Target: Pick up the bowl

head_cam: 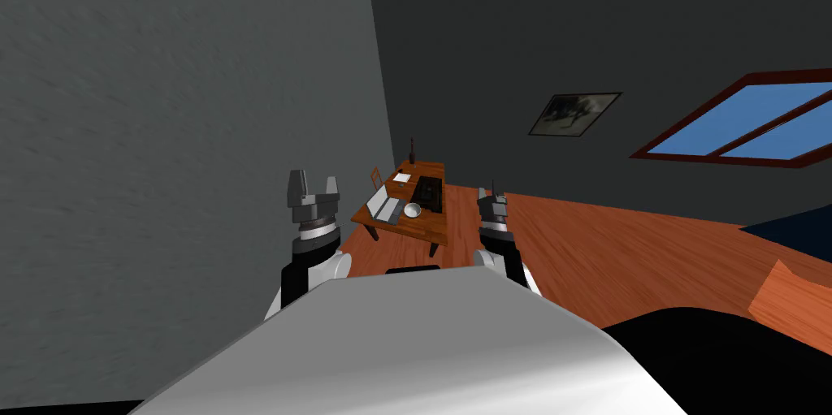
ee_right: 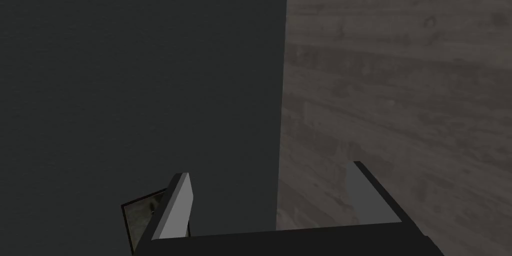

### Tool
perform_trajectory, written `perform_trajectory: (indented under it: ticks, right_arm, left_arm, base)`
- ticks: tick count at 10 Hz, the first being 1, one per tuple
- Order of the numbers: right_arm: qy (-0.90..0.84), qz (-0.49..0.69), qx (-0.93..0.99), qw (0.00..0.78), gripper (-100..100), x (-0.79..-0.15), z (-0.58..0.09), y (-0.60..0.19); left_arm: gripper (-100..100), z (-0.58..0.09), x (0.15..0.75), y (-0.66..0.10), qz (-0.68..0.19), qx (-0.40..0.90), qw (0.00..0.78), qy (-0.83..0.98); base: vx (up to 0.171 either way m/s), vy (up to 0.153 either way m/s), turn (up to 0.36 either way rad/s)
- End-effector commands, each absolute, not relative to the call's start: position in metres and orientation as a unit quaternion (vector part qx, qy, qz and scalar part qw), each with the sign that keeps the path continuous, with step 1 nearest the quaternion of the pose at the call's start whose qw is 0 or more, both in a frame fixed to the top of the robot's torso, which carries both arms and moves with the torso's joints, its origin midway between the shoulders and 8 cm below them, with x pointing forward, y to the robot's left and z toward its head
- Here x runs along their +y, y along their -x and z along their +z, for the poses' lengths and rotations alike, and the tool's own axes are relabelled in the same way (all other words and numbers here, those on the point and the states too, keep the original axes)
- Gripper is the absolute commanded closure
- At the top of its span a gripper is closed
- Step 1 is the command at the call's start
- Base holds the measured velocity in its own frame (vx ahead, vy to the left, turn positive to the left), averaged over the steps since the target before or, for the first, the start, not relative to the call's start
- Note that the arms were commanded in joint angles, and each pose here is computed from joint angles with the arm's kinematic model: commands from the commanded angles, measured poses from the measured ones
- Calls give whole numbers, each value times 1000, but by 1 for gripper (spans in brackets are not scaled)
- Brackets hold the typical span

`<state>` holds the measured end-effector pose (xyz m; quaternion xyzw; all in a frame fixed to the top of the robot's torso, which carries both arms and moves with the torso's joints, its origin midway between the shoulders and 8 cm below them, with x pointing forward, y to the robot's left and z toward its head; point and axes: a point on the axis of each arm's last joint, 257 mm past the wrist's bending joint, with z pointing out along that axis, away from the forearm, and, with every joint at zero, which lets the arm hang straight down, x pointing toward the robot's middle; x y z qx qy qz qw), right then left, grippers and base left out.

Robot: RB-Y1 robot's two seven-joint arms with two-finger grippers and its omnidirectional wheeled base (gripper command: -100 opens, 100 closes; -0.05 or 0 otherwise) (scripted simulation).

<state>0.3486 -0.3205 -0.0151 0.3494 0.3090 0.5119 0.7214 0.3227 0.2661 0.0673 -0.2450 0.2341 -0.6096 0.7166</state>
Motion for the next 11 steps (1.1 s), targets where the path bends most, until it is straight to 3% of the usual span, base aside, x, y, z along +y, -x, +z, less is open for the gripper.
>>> perform_trajectory:
  ticks: [1, 4, 8, 11]
  right_arm:
    - [-343, 510, 330, 717, -100, -315, -24, -353]
    - [-334, 498, 389, 699, -100, -298, -62, -366]
    - [-333, 462, 494, 657, -100, -270, -153, -378]
    - [-337, 446, 530, 638, -100, -263, -192, -378]
  left_arm:
    - [0, 67, 266, -323, -610, 234, 717, 245]
    - [0, 67, 266, -323, -610, 234, 717, 245]
    - [0, 67, 266, -323, -610, 234, 716, 245]
    - [0, 67, 266, -323, -610, 234, 717, 245]
  base:
    - [-18, 45, 24]
    - [-58, 131, 42]
    - [-93, 239, 90]
    - [-28, 133, 55]
